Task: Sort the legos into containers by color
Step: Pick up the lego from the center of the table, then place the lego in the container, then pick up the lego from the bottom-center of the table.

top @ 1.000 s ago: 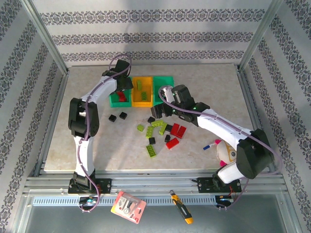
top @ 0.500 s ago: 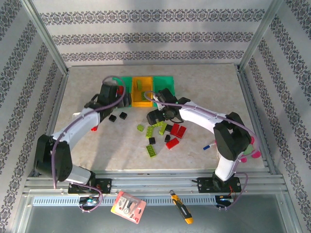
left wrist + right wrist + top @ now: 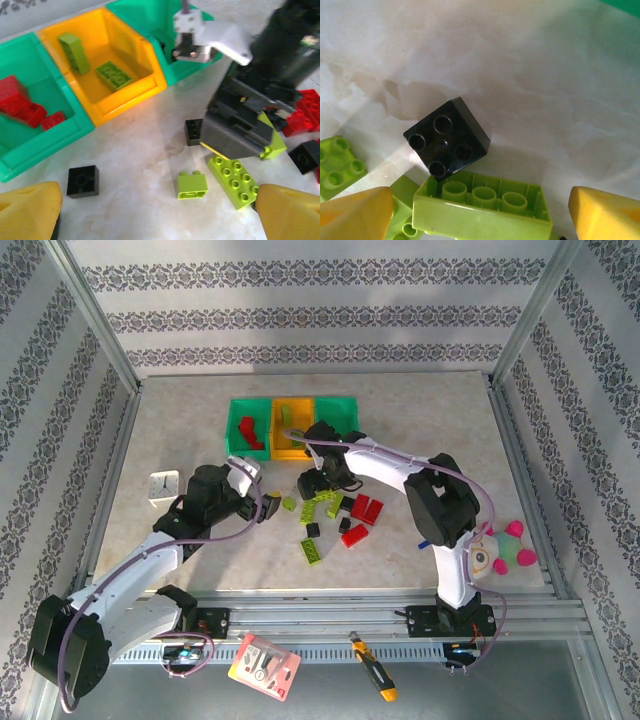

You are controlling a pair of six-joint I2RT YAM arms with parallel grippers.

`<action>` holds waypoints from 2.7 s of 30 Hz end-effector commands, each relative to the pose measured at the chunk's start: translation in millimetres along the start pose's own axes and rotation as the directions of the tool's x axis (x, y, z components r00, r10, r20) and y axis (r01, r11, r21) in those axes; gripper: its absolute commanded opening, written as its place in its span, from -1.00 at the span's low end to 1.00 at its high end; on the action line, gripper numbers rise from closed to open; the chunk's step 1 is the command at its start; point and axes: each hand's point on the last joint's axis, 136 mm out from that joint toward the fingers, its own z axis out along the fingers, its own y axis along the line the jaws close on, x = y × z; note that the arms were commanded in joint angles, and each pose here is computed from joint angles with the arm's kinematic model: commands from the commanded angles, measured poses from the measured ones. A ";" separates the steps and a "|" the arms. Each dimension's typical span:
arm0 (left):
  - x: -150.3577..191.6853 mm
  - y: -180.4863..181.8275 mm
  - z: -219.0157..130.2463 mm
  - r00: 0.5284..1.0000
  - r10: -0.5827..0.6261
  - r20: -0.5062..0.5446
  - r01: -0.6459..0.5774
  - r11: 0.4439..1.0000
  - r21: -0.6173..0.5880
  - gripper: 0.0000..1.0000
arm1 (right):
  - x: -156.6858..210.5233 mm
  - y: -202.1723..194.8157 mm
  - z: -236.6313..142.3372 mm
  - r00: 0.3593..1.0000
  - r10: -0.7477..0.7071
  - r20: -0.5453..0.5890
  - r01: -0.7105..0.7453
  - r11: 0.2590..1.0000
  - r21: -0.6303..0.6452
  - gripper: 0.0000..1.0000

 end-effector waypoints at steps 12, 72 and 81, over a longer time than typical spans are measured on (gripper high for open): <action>-14.2 -21.1 2.9 0.984 0.134 0.114 -0.144 0.986 0.083 0.99 | 8.4 -6.0 4.0 0.997 0.022 -0.072 -0.015 0.996 0.091 0.19; -9.6 -26.9 37.4 0.997 -0.014 0.073 0.009 0.998 0.067 0.99 | 22.9 -86.1 -126.8 0.847 0.234 0.478 -0.268 0.963 0.003 0.93; -10.7 -48.3 46.8 0.995 0.033 0.091 -0.049 0.981 0.185 0.99 | 128.3 -45.9 -86.2 0.958 0.129 0.255 -0.116 0.991 -0.066 0.93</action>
